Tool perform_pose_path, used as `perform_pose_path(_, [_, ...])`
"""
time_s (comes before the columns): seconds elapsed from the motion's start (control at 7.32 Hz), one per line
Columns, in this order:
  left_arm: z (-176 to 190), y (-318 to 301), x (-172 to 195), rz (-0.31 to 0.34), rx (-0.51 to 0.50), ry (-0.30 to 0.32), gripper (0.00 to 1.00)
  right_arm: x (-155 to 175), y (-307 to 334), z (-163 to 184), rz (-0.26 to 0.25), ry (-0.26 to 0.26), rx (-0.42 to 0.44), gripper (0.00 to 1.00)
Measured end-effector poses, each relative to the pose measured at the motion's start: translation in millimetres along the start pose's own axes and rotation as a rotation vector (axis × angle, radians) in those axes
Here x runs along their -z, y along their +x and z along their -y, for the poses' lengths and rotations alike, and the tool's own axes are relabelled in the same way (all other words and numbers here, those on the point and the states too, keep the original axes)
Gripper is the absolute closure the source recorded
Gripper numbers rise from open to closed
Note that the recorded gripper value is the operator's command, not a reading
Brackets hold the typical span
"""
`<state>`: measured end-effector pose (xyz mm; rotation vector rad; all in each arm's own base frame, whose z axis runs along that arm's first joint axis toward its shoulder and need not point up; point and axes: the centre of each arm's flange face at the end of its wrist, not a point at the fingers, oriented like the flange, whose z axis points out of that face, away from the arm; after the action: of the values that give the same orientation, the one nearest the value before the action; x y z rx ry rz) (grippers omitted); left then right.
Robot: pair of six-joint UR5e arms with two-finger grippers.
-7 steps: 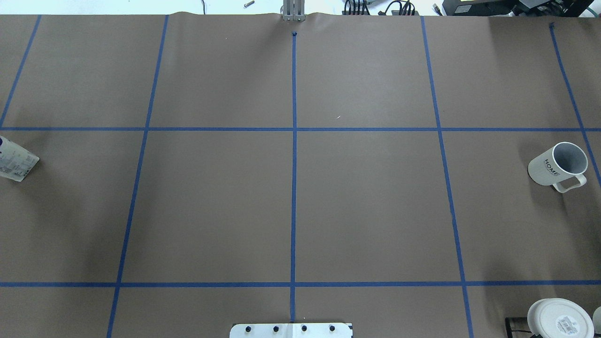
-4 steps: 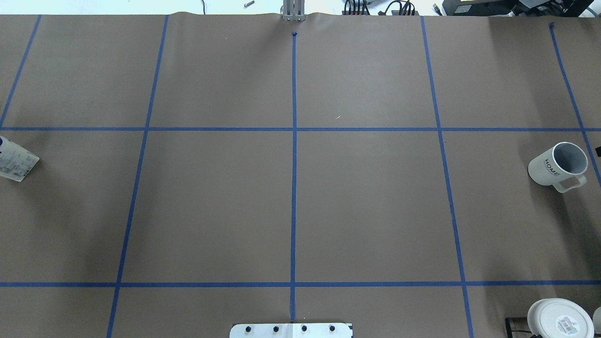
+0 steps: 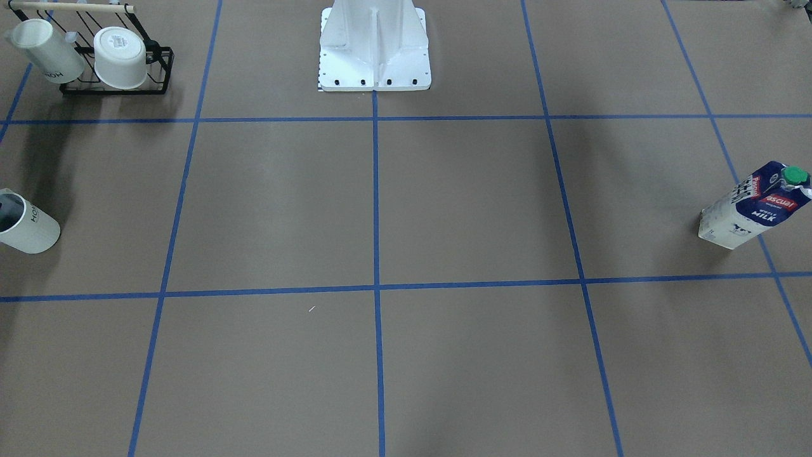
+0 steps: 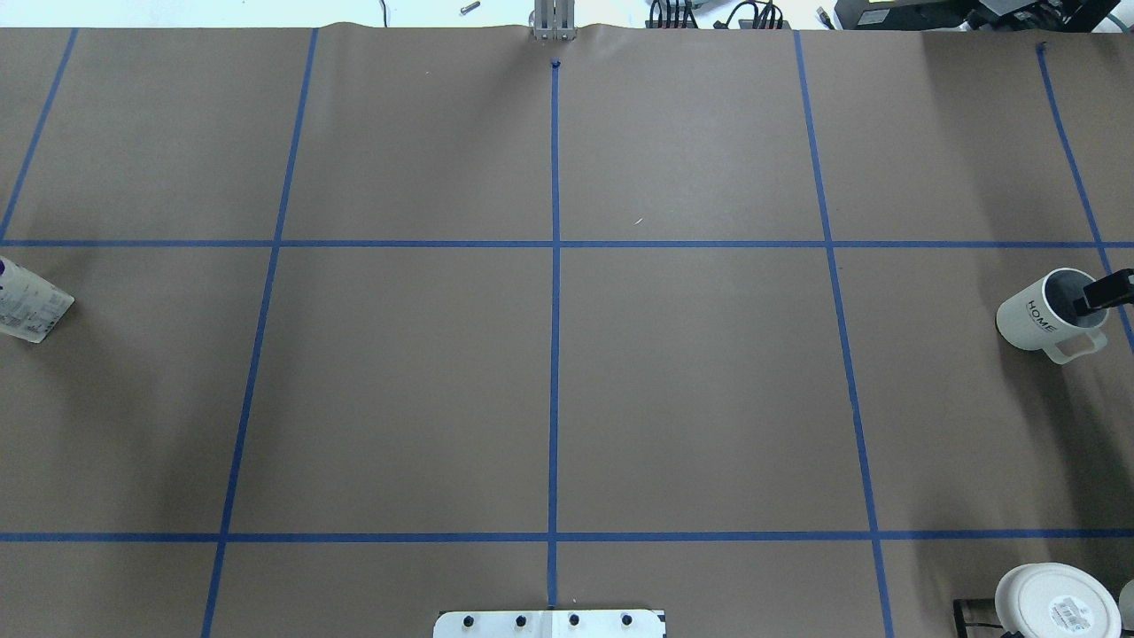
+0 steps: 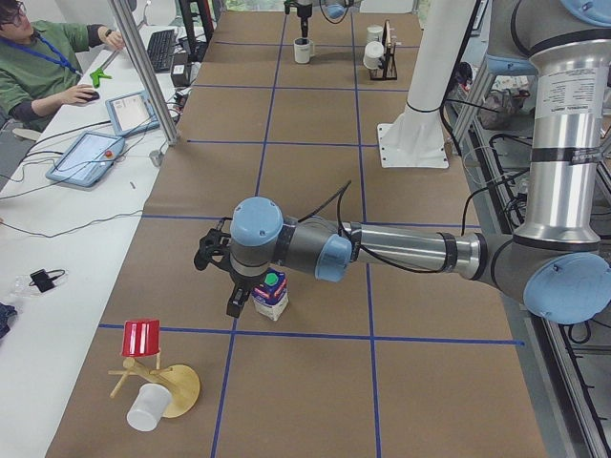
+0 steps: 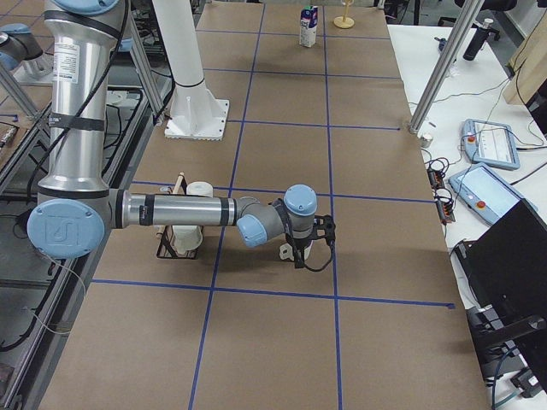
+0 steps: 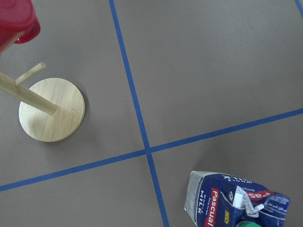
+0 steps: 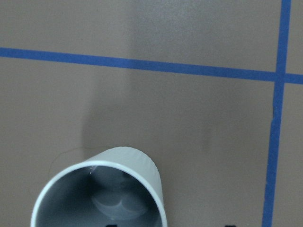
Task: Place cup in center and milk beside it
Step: 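Reach the right gripper to the white mug and grasp it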
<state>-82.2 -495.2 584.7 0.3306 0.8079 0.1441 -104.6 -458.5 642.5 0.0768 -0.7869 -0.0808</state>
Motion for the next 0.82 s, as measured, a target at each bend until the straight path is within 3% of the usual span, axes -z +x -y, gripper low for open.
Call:
perform_pose_path(0.55, [-0.4,-0.4,-0.4,0.000,-0.002,0.000,0.01,-6.5,-9.5,1.3,0.001,-0.008,0.030,1.00])
perform_pose_path(0.82, [-0.3,-0.1,-0.1,0.000,-0.002,0.001,0.01,11.6,-29.2,12.0,0.046,0.012,0.047,1.00])
